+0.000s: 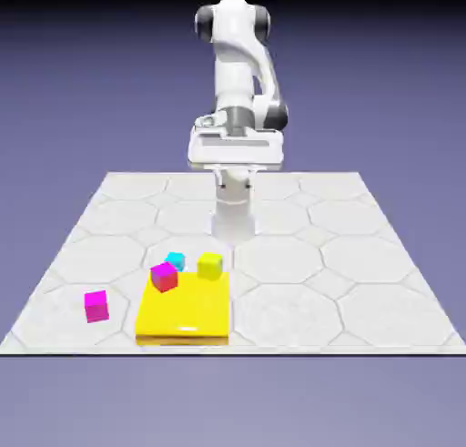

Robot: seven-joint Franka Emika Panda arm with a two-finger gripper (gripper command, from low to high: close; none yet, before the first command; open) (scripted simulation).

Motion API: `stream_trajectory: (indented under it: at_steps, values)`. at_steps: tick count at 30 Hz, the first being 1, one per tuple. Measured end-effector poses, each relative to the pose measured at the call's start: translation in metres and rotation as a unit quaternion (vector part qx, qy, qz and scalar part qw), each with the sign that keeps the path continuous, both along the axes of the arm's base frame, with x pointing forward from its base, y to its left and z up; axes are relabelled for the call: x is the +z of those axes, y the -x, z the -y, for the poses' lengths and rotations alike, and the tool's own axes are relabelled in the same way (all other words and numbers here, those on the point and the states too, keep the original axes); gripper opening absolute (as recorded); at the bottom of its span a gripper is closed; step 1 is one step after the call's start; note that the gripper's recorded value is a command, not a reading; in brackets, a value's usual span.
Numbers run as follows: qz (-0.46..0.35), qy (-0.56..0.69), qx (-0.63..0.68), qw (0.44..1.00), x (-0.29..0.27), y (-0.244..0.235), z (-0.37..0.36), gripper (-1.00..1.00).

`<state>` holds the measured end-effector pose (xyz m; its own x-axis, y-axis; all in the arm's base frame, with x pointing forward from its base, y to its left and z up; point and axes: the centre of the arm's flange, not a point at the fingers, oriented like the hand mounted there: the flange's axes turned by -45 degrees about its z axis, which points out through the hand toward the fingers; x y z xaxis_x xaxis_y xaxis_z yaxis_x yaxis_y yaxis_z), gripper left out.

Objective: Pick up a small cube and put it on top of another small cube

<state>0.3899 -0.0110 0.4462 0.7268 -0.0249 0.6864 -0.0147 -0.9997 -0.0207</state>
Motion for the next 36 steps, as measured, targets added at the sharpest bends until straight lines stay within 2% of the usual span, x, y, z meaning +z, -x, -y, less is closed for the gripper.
stream_trajectory:
  at_steps: [6, 13, 20, 28, 36]
  values:
    - [-0.099, -0.122, -0.148, 0.976, -0.064, 0.010, 0.071, 0.00]
    - [-0.203, -0.243, -0.323, 0.892, -0.140, 0.048, 0.137, 0.00]
    - [-0.285, -0.337, -0.487, 0.753, -0.207, 0.107, 0.183, 0.00]
    - [-0.340, -0.410, -0.648, 0.544, -0.264, 0.192, 0.212, 0.00]
    - [-0.327, -0.419, -0.643, 0.551, -0.268, 0.185, 0.212, 0.00]
